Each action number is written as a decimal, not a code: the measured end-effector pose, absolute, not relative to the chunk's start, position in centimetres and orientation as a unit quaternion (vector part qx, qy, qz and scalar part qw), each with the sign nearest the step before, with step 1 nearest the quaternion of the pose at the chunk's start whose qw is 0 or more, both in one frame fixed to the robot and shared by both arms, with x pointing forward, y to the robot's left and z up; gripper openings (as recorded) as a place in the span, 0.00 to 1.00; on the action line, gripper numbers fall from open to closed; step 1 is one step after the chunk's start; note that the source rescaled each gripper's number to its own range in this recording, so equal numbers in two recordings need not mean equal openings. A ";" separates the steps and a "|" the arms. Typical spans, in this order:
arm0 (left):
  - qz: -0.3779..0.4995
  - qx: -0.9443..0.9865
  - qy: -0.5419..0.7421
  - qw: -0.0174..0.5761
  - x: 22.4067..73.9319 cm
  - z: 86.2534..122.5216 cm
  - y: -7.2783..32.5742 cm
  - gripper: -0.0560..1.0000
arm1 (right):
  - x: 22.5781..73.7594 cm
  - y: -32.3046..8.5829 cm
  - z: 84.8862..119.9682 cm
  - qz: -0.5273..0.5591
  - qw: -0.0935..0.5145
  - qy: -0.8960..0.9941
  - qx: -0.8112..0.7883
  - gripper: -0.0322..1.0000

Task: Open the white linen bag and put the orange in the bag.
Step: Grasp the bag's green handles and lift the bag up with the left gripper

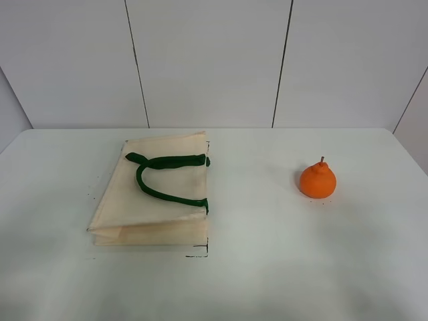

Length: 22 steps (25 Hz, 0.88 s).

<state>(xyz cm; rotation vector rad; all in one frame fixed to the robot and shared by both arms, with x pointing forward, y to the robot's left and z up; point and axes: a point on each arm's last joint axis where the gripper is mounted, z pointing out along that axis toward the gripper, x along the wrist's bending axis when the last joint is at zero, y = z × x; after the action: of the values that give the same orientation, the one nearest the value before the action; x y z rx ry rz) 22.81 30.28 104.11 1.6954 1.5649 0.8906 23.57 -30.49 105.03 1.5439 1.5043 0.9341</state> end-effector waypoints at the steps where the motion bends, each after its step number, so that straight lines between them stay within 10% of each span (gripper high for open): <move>1: 0.340 0.647 0.598 0.328 22.8 104.1 30.3 1.00 | 23.6 -30.5 105.0 0.367 0.386 0.591 0.606 1.00; 10: 0.299 0.669 0.617 0.285 26.9 109.8 30.2 0.99 | 23.6 -30.5 105.0 0.367 0.386 0.591 0.606 1.00; 22: 0.159 0.713 0.667 0.148 49.2 111.1 29.4 0.99 | 23.6 -30.5 105.0 0.367 0.386 0.591 0.606 1.00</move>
<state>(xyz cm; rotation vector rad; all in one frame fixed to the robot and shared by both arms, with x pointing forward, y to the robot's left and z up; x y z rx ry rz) 49.23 29.39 111.15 2.0490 1.9182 0.4573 23.57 -30.49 105.03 1.5439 1.5043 0.9341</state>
